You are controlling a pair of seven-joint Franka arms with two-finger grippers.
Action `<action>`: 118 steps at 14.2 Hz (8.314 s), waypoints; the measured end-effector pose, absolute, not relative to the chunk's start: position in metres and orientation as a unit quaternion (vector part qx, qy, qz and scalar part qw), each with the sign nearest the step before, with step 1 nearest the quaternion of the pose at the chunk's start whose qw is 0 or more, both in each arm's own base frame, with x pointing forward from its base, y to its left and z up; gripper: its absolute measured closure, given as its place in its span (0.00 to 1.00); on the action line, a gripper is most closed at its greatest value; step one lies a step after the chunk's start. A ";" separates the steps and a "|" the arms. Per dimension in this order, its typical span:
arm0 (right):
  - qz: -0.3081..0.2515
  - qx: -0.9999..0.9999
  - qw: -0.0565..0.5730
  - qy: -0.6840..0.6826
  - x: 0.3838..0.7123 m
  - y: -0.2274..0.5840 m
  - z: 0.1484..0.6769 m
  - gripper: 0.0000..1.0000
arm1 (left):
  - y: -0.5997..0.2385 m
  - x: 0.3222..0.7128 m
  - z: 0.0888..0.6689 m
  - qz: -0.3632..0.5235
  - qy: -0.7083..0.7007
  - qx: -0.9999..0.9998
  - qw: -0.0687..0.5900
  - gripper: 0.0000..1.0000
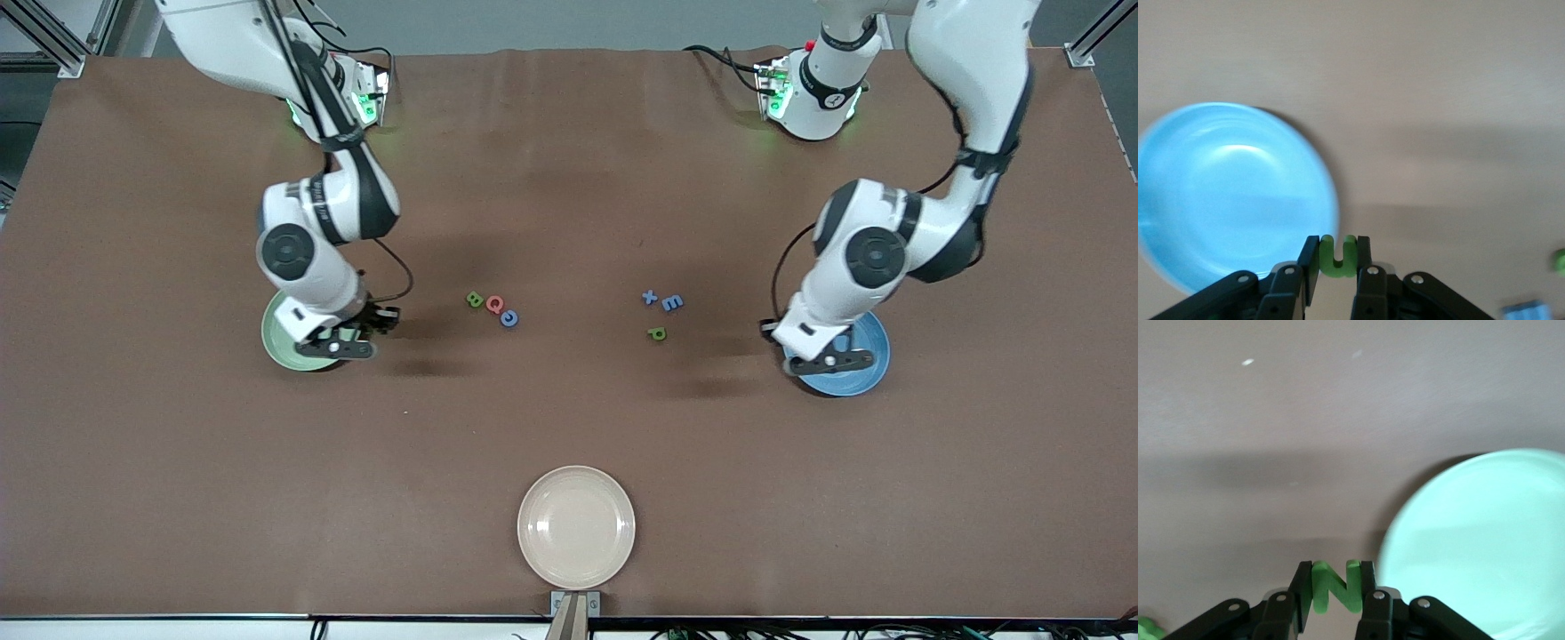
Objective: Sort upper and lower case letters into plates
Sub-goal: 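Carry the N to the green plate while the left gripper carries u to blue, then release the N and reach the green B while the left gripper reaches the a, then grasp the green B with the right gripper while the left gripper grasps the a, then place the B on the green plate while the left gripper places a on blue, then reach the right gripper to the pink O while the left gripper reaches the m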
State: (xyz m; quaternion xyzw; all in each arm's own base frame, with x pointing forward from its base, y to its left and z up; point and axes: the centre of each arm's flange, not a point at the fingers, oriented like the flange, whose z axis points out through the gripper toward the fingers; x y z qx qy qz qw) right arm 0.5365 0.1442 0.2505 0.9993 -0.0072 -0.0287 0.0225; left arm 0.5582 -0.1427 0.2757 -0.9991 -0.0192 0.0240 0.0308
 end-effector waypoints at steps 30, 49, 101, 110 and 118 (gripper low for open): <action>0.030 0.984 0.027 -0.171 0.445 0.279 0.195 0.00 | -0.143 0.564 0.260 0.022 -0.010 -0.999 0.029 0.00; 0.051 0.963 0.028 -0.264 0.424 0.351 0.166 0.12 | -0.366 0.521 0.185 0.039 -0.091 -0.995 -0.006 0.00; -0.063 0.992 0.023 -0.111 0.496 0.086 0.217 0.18 | -0.063 0.519 0.202 0.025 -0.005 -0.998 0.057 0.64; -0.005 0.979 0.025 -0.203 0.458 0.276 0.220 0.00 | -0.060 0.512 0.195 0.030 -0.002 -0.998 0.051 0.63; 0.003 0.984 0.007 -0.177 0.438 0.389 0.193 0.00 | -0.109 0.523 0.233 -0.002 -0.004 -0.999 0.050 0.00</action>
